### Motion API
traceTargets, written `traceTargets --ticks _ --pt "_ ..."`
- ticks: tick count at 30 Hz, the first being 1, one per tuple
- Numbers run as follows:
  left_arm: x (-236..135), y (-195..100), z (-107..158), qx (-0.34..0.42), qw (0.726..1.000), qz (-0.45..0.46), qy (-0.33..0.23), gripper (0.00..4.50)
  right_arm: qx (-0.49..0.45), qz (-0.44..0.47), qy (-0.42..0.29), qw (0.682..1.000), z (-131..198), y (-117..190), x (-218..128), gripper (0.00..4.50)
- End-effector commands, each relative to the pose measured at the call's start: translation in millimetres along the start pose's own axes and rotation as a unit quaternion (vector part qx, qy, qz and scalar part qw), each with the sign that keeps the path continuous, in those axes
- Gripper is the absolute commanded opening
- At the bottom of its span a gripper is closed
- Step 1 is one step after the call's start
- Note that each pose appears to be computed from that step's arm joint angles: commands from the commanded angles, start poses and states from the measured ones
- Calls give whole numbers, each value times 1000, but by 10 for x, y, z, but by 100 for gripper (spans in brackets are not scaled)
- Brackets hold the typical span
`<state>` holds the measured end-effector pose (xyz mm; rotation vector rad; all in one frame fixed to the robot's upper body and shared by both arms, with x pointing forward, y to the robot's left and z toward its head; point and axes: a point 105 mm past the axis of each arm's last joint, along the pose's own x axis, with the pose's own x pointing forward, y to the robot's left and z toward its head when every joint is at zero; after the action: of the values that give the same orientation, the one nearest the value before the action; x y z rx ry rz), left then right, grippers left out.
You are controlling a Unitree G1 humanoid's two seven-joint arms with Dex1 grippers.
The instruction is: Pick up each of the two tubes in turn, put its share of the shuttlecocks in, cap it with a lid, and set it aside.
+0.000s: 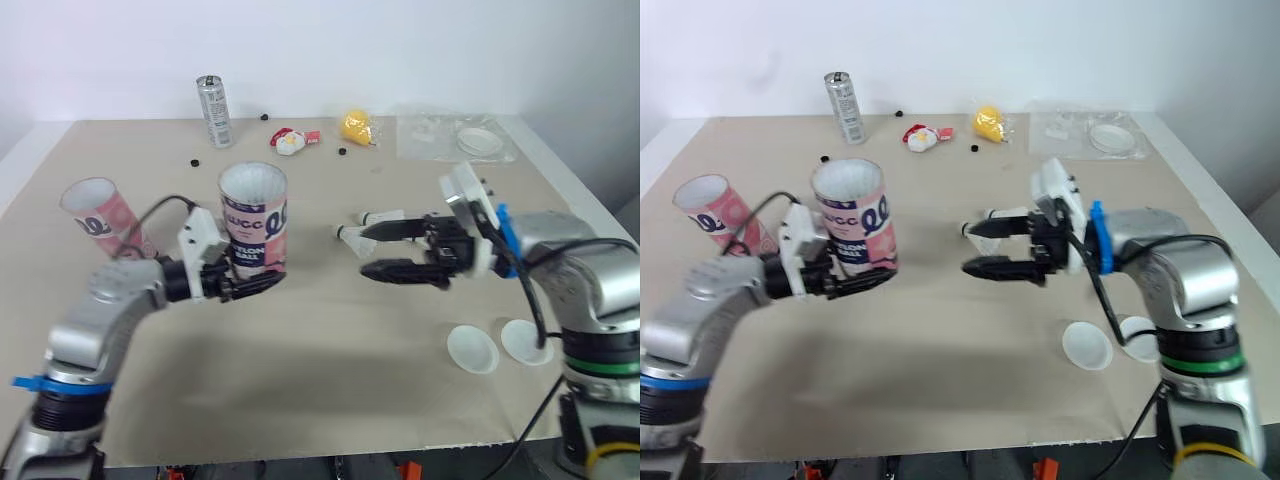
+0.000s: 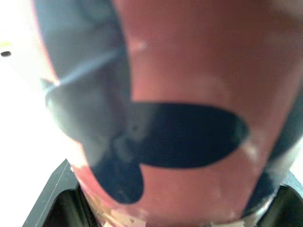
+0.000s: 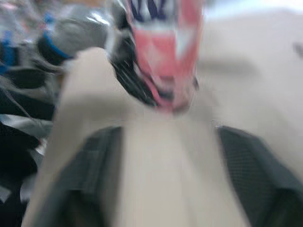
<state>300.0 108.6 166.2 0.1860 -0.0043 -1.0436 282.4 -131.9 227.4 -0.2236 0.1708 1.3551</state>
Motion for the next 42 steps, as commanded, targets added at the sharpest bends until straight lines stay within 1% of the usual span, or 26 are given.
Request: traceTargets --ticks 1,3,5,9,12,14,15,18,22,24,30,34,42 --pt "211 -11 -169 27 996 70 -40 302 -4 -59 30 998 -26 -66 -418 444" --pt "323 -114 -298 30 996 75 -44 302 -4 -91 73 993 -160 -116 -614 444" --pt "357 -152 -356 30 995 80 -48 302 -5 -102 93 990 -230 -130 -709 444" --pt "415 -275 -574 13 997 77 -29 302 1 -142 139 980 -348 -209 -1016 444" --pt "414 -345 -751 -1 997 73 -10 302 8 -154 198 968 -525 -223 -1183 444" --pt "412 -383 -825 -5 998 68 1 302 8 -152 205 967 -575 -215 -1199 444" --pt "413 -387 -842 -19 997 70 0 302 4 -148 220 964 -640 -201 -1208 444" --pt "421 -383 -834 -43 996 75 -7 302 4 -140 245 959 -792 -175 -1227 444" --pt "439 -408 -822 -40 997 66 -6 302 -3 -137 274 952 -953 -169 -1253 444" --pt "441 -439 -847 -34 998 59 2 302 -4 -131 295 946 -1088 -154 -1259 444" --pt "446 -463 -850 -31 998 55 5 302 14 -118 276 954 -1231 -156 -1101 444" --pt "444 -453 -833 -29 998 57 3 302 12 -111 278 954 -1283 -164 -1031 444" --pt "450 -460 -814 -26 998 59 2 302 8 -101 318 942 -1385 -195 -1053 444"
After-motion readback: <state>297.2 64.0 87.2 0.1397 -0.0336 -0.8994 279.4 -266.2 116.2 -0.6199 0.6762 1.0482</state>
